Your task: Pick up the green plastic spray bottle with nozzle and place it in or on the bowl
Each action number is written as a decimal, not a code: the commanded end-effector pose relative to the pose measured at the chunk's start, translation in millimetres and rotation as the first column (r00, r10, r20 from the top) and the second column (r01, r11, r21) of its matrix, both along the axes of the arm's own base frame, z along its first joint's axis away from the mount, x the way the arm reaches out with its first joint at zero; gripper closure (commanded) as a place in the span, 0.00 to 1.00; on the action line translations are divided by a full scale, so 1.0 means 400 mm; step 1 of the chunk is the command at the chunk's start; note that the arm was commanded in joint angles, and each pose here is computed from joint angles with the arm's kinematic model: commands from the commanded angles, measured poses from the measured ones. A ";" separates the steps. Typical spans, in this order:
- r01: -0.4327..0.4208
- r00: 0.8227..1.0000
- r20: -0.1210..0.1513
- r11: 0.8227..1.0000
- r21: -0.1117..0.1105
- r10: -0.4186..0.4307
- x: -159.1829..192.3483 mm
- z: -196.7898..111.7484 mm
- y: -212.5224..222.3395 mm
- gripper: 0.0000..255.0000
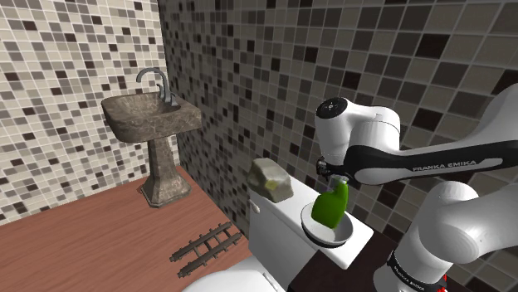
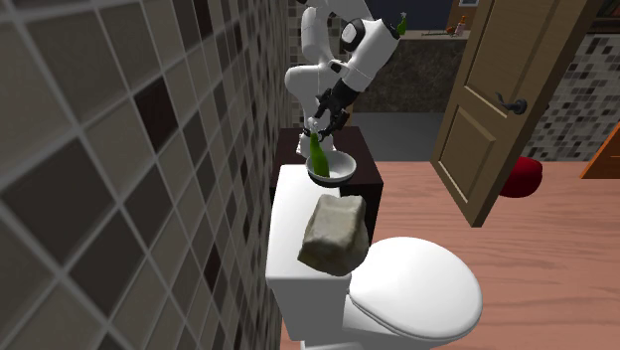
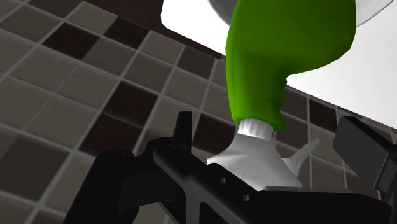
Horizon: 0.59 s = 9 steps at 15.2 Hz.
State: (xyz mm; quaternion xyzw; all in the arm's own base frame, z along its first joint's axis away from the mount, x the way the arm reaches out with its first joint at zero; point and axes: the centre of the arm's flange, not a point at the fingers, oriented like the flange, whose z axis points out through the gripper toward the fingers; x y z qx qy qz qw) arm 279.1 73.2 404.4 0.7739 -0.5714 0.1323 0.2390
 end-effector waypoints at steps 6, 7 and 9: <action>0.000 1.000 0.000 1.000 0.000 0.000 0.009 0.106 0.065 0.00; 0.000 1.000 0.000 1.000 0.000 0.000 0.008 0.106 0.065 0.00; 0.000 1.000 0.000 1.000 0.000 0.000 0.009 0.106 0.065 0.00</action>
